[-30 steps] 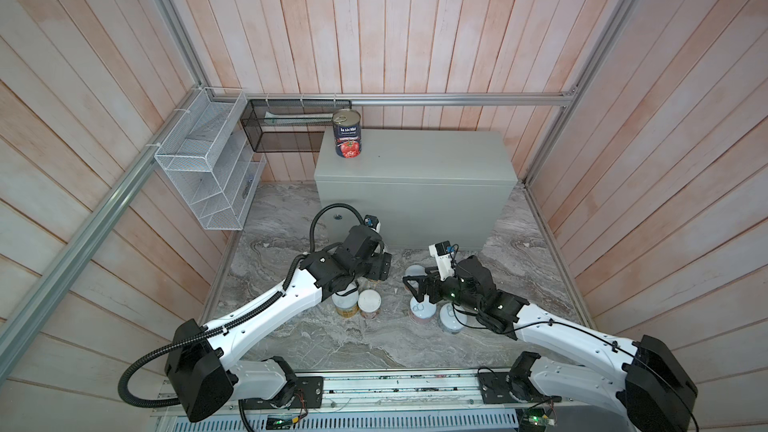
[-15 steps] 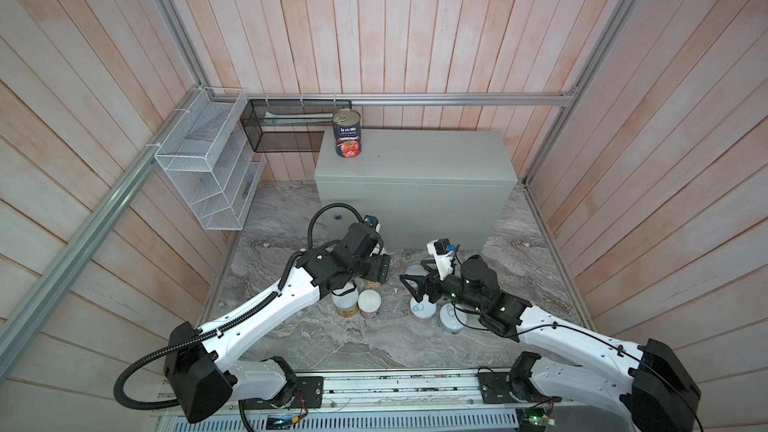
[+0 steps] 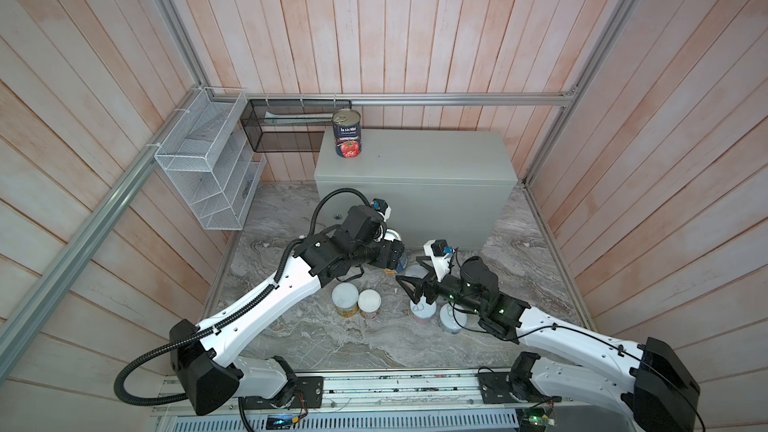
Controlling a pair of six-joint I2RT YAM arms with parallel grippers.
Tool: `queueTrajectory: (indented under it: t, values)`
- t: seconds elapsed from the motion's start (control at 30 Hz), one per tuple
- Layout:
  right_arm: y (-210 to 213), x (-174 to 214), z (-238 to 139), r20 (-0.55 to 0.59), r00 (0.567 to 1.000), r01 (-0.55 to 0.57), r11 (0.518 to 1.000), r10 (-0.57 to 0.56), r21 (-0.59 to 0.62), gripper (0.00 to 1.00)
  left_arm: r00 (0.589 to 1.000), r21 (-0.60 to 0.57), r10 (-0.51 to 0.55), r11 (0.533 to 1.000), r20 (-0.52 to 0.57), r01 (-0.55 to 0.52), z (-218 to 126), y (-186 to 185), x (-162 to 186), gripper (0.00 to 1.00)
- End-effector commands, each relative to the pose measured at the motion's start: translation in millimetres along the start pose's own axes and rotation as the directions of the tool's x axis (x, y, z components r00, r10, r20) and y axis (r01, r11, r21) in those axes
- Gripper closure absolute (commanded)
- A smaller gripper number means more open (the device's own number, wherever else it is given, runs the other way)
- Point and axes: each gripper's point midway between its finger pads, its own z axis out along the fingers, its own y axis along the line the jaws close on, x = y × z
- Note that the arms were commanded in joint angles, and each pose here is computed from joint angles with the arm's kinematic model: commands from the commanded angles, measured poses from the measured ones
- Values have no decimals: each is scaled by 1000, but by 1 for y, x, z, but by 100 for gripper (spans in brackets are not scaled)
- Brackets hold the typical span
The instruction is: Place and organize the canned foods onto the counter
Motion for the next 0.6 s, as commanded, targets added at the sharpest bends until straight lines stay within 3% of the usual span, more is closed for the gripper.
queueTrajectory:
  t: [0.0, 0.33, 0.57]
  values:
    - [5, -9, -6, 59, 998, 39, 999, -38, -15, 3, 993, 113, -4, 994, 121, -10, -21, -25, -39, 48]
    - [-1, -11, -1, 79, 989, 122, 992, -124, 20, 3, 995, 172, 12, 985, 96, -28, -24, -37, -37, 48]
    - [7, -18, 3, 118, 984, 139, 990, -136, -19, 3, 998, 246, 13, 969, 68, -29, -15, -48, -27, 48]
